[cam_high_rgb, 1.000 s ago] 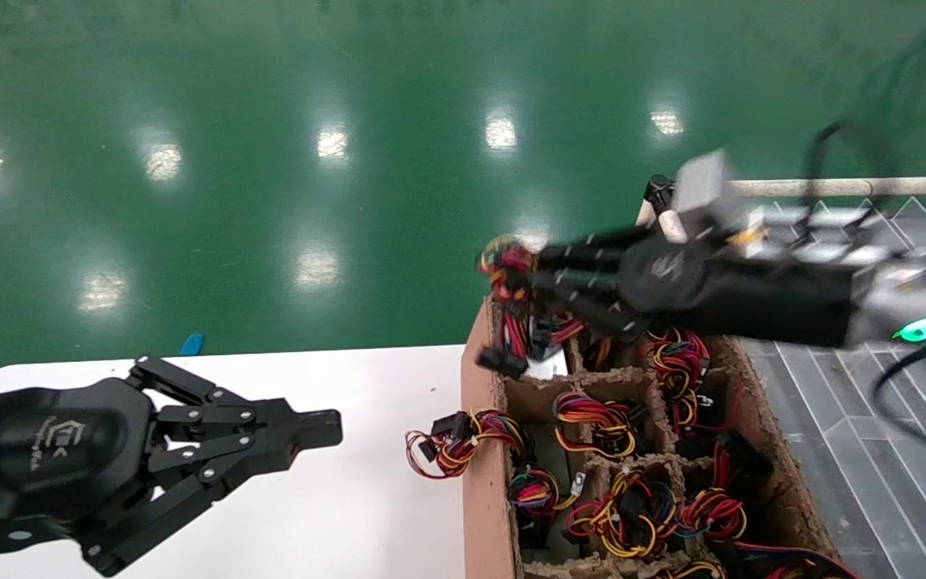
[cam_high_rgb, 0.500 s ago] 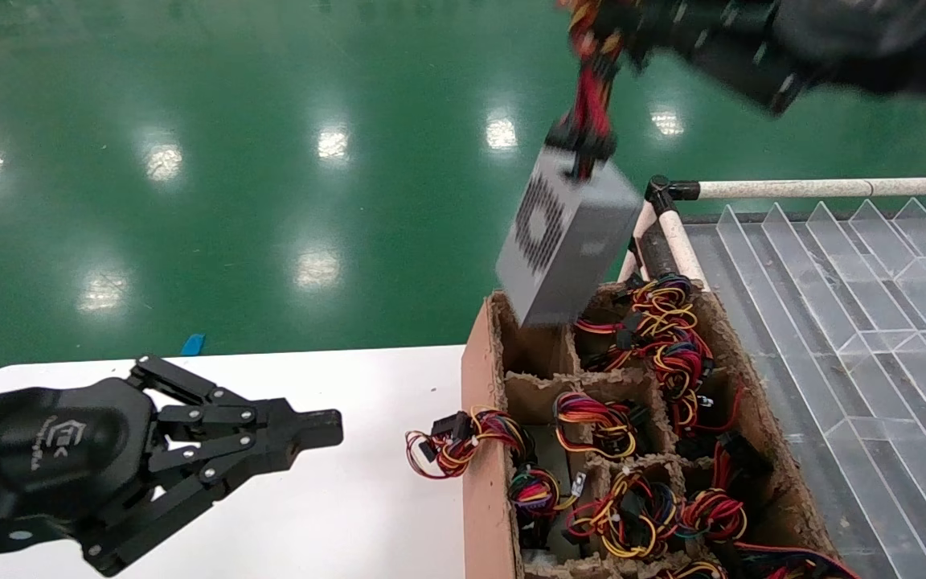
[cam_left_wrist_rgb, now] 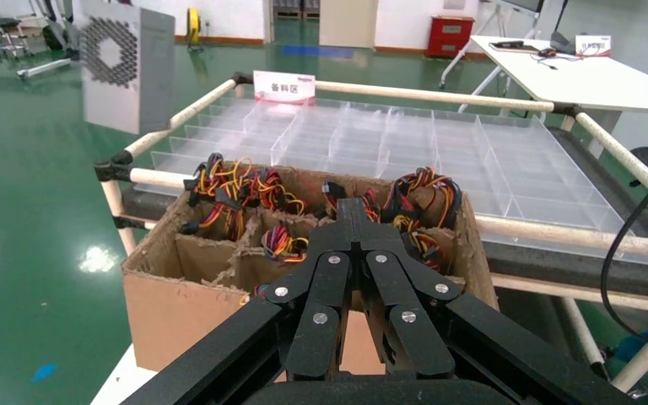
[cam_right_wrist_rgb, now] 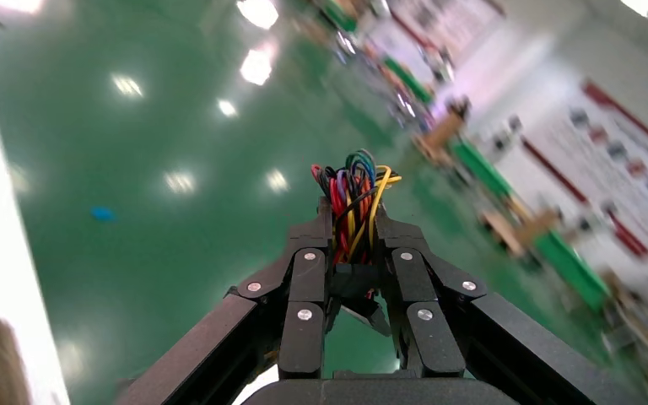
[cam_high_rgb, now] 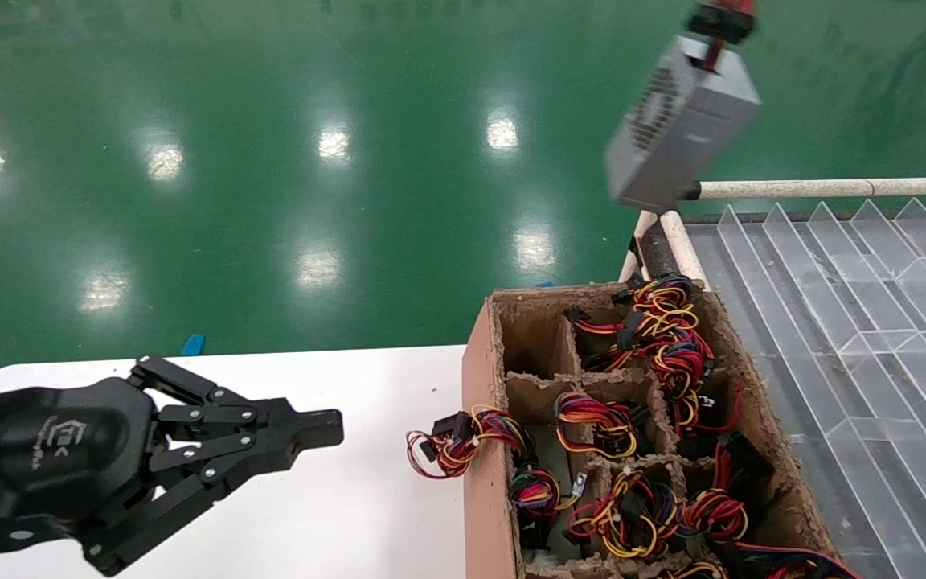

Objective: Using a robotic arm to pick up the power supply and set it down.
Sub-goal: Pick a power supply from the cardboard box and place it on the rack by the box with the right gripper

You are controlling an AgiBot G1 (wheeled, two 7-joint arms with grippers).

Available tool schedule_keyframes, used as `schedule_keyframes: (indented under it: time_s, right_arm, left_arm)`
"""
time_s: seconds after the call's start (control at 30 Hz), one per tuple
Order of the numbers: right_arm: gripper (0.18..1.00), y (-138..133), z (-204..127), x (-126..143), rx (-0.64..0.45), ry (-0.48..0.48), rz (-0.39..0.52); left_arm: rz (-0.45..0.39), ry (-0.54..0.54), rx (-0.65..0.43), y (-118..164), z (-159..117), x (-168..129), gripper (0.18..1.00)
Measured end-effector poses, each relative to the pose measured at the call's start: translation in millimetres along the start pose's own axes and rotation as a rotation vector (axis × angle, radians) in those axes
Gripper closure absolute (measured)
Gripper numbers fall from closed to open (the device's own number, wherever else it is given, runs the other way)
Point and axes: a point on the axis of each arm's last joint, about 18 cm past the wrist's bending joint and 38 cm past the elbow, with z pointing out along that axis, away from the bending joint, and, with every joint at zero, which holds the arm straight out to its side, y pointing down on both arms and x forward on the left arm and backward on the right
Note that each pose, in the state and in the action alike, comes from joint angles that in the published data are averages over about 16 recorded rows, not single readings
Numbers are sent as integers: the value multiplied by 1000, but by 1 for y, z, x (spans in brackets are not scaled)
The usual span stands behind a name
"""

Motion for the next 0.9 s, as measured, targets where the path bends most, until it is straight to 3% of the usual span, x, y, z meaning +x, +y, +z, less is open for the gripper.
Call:
schedule_keyframes:
  time_s: [0.5,0.9]
  right_arm:
    - [919,100,-21,27,-340,256,70]
    - [919,128,-17,21,-422,292,79]
  left_arm:
    - [0,0,0,0,0,0,993]
    - [0,0,0,0,0,0,993]
